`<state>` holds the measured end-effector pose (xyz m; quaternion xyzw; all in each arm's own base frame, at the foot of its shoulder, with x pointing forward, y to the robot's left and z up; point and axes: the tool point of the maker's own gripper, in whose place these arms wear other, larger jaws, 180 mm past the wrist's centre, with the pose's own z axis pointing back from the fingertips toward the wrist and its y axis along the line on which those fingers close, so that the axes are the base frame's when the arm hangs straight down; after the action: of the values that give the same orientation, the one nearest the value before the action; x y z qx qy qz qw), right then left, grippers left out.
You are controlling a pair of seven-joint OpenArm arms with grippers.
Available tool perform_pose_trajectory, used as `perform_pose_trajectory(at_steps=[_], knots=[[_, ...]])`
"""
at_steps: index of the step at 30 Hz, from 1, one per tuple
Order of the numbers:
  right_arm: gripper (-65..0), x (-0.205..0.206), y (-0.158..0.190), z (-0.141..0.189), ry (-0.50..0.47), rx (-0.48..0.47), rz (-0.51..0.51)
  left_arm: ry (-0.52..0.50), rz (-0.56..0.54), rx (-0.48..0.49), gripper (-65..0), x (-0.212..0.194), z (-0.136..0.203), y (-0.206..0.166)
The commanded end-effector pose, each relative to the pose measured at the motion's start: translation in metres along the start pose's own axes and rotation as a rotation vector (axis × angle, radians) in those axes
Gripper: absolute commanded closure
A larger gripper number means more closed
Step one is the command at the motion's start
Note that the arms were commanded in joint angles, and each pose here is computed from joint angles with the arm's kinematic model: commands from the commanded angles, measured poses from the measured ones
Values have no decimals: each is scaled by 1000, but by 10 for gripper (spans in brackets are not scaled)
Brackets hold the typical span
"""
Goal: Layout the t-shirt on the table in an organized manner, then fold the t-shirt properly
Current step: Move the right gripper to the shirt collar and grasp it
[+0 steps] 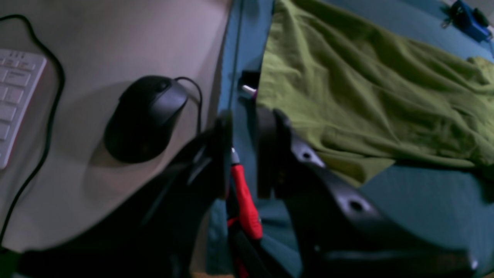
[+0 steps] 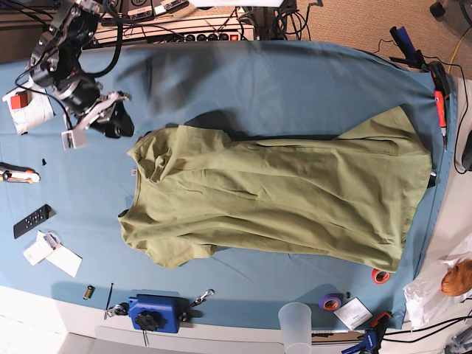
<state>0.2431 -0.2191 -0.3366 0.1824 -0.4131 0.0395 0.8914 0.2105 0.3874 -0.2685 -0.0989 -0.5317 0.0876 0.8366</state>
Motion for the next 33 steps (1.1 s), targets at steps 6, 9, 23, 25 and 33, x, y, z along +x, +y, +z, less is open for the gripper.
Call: perform_pose_trajectory(at_steps=[6, 9, 23, 25, 33], knots=[[-206, -16, 0, -13, -7, 83, -132, -45, -30, -13, -101, 19, 3, -2], [-206, -38, 16, -28, 62, 162, -183, -45, -30, -14, -101, 19, 3, -2], [-206, -59, 87, -63, 165, 406, -211, -44, -30, -14, -101, 18, 3, -2], [-206, -55, 87, -64, 153, 407, -210, -44, -30, -14, -101, 18, 3, -2], [-206, -26, 106, -73, 44, 478, -258, -45, -26, -15, -101, 17, 3, -3]])
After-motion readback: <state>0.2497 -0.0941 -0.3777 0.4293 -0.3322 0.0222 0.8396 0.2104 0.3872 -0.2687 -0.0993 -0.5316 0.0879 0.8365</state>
